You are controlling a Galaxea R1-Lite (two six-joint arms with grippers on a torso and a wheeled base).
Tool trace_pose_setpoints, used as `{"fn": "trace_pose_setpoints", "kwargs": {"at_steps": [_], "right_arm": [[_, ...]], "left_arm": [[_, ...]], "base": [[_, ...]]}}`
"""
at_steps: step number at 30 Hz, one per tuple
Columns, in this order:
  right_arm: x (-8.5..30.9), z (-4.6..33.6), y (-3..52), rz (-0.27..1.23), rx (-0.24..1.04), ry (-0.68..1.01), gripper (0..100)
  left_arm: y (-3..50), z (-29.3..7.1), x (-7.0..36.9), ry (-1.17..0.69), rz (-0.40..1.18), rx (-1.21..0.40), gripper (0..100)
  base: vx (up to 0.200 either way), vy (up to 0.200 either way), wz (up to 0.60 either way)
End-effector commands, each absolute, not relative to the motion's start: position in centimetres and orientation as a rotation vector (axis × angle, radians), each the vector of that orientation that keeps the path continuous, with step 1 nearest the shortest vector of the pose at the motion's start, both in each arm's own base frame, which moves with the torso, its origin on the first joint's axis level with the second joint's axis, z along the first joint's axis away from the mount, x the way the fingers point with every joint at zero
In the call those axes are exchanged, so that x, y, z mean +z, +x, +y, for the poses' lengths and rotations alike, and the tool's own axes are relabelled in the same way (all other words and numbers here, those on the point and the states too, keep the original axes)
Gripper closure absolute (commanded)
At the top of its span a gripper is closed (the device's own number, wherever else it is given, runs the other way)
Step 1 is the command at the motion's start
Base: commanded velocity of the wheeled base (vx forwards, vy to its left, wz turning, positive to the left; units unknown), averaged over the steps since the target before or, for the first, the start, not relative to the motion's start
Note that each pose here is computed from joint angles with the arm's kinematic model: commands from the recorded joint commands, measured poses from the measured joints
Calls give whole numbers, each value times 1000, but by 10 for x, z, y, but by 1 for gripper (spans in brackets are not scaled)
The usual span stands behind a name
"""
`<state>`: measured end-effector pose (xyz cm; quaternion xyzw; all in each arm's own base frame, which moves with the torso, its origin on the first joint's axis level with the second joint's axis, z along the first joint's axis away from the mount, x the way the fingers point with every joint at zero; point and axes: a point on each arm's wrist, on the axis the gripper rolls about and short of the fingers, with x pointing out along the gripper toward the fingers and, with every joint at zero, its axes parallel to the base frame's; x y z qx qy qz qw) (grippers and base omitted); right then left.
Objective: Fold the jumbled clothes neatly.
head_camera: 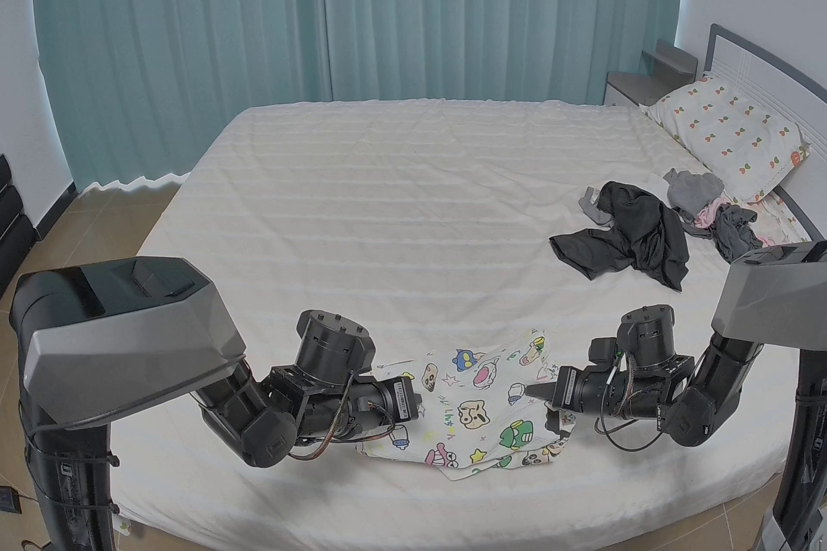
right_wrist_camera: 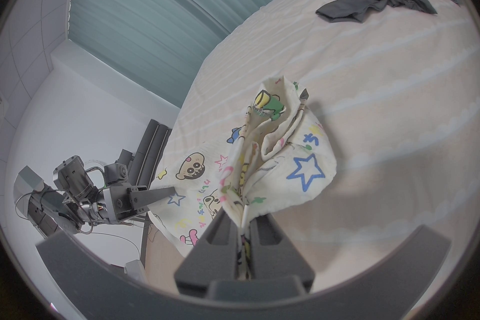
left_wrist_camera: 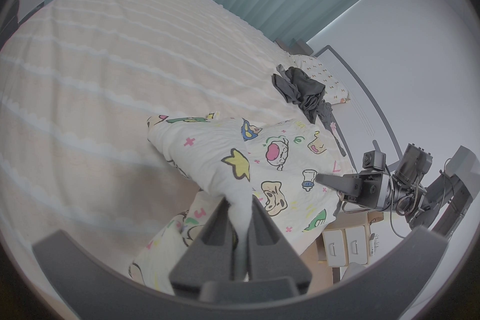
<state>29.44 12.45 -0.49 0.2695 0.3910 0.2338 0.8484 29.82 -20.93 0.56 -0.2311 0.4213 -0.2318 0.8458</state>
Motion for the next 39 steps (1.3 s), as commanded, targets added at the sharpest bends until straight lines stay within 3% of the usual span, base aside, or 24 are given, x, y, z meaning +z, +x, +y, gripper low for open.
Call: {"fn": "trace_pose_setpoints", "kwargs": {"at_steps": [1,26,39], "right_arm": [[-4,123,295,819,489,570,100],[-3,115,299,804,468,577,100],[-23,120,302,848,458,558,100]], "left_arm": [[298,-211,8,-489,882,-495,100],[298,-217,8,-490,880,-502,100],[300,-213,-7,-473,892,-430,100]], "base": [[0,-200,0],[0,-200,0],[0,0,0]]}}
